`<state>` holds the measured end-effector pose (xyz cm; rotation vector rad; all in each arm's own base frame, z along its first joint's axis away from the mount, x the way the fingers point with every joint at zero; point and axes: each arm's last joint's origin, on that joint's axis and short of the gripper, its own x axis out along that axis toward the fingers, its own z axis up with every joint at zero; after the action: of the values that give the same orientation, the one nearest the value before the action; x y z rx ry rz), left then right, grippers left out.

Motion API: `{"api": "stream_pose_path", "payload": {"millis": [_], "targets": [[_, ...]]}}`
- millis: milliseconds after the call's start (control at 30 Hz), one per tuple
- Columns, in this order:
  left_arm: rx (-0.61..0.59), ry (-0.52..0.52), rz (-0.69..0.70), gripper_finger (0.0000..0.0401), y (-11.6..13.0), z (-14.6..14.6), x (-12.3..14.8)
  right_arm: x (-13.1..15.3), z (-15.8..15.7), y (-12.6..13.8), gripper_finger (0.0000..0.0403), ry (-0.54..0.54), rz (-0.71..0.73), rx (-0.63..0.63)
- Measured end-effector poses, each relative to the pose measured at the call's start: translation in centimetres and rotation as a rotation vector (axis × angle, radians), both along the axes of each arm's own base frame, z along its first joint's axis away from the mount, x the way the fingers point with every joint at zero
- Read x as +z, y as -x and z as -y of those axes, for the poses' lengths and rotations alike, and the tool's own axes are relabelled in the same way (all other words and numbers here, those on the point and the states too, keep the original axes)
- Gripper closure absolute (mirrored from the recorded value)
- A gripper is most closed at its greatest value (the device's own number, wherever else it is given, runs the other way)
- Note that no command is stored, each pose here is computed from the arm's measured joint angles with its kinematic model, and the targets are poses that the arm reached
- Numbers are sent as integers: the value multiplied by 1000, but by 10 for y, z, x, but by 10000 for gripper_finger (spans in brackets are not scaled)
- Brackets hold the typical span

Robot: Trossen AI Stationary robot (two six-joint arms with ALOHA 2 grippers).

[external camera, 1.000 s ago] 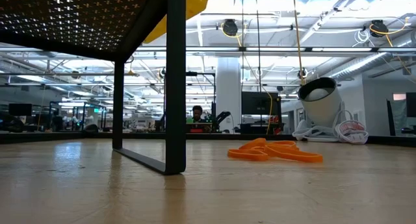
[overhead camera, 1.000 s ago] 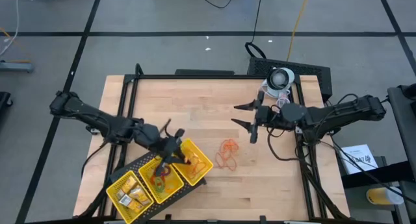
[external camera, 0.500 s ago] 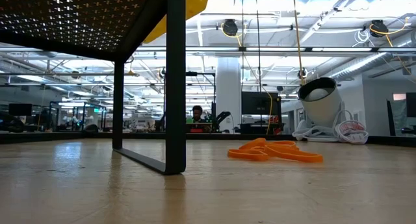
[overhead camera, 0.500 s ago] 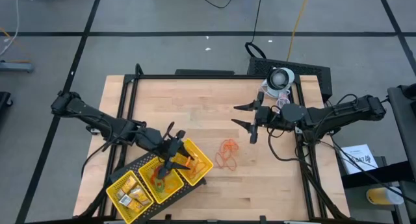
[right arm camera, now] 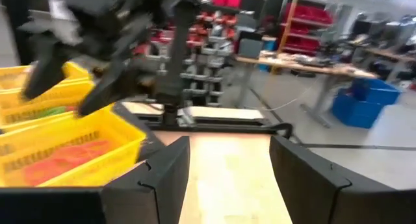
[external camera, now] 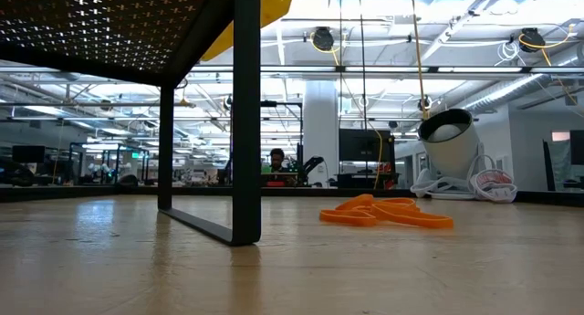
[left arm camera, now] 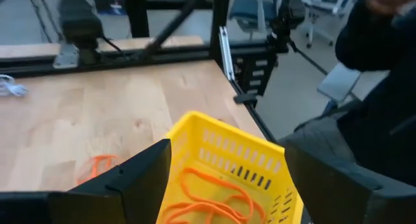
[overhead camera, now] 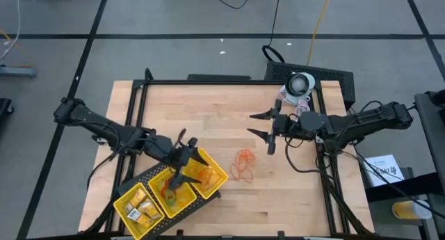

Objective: Pick & Place Office Desk Supplies
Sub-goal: Put the orange rubber band into the right yellow bin on the shelf

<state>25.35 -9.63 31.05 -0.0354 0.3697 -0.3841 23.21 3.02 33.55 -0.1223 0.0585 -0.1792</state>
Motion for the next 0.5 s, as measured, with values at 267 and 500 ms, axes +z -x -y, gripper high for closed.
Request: {"api": "stream_pose_path", "payload": {"millis": [267, 500], "targets": [[40, 17, 104, 101, 34, -21, 25, -16, -7, -8, 199, -162, -76, 188], [159, 44, 217, 121, 52, -34, -9, -80, -8, -12, 200, -241, -247, 173]]}}
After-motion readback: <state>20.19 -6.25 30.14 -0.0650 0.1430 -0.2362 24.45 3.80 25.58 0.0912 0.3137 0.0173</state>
